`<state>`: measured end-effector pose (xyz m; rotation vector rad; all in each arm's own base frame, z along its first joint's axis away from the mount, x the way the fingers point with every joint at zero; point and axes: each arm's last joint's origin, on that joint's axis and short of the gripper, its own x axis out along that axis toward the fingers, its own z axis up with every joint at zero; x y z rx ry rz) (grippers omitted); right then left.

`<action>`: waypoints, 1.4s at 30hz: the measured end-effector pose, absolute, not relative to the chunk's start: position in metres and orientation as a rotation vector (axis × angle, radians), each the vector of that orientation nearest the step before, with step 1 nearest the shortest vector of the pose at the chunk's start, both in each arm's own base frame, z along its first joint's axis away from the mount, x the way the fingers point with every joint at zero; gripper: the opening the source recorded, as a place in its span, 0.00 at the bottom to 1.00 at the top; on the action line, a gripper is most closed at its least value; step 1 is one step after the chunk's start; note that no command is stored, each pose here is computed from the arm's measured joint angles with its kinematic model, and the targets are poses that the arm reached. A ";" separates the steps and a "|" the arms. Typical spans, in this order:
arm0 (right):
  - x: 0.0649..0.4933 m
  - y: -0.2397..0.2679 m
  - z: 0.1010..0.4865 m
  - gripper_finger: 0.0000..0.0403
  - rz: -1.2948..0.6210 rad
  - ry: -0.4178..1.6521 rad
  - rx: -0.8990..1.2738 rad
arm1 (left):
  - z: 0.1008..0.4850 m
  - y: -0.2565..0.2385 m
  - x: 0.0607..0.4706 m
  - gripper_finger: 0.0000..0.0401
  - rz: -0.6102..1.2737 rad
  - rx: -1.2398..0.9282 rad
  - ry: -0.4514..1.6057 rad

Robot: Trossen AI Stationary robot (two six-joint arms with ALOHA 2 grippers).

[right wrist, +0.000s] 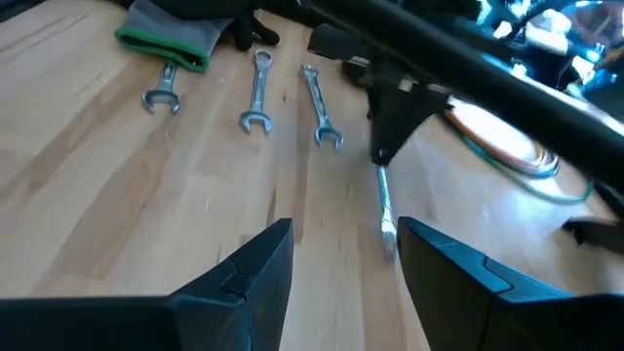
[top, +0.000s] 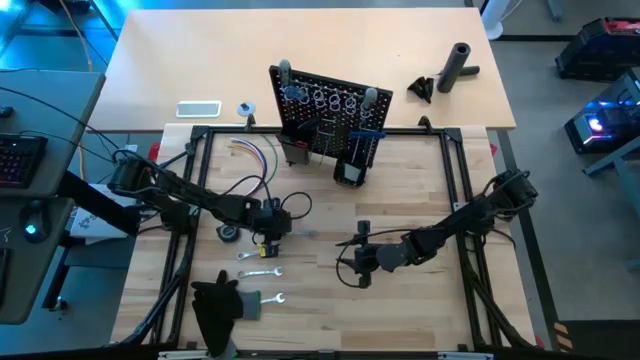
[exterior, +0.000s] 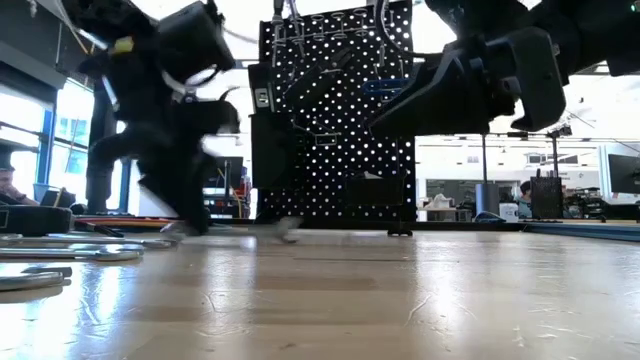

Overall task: Hang tools onto peg board
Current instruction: Hang the wrench on the black pegboard

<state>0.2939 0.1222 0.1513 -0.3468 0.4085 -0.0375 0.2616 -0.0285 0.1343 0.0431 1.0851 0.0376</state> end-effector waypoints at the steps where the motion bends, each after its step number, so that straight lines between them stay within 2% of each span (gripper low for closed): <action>1: 0.295 0.123 0.153 0.45 -0.034 0.405 -0.364 | 0.139 -0.029 0.265 0.02 0.029 0.041 1.057; 11: 0.301 0.122 0.161 0.45 -0.068 0.391 -0.441 | 0.151 -0.030 0.273 0.01 0.016 0.056 1.059; 19: 0.311 0.112 0.146 0.45 -0.051 0.426 -0.410 | 0.152 -0.031 0.275 0.01 0.009 0.043 1.046; 29: 0.371 0.106 0.127 0.45 -0.086 0.467 -0.401 | 0.153 -0.031 0.275 0.00 0.010 0.043 1.048; 35: 0.408 0.089 0.123 0.45 -0.107 0.623 -0.347 | 0.153 -0.031 0.275 0.00 0.012 0.041 1.048; 42: 0.422 0.062 0.114 0.45 -0.122 0.717 -0.233 | 0.153 -0.031 0.275 0.00 0.013 0.041 1.045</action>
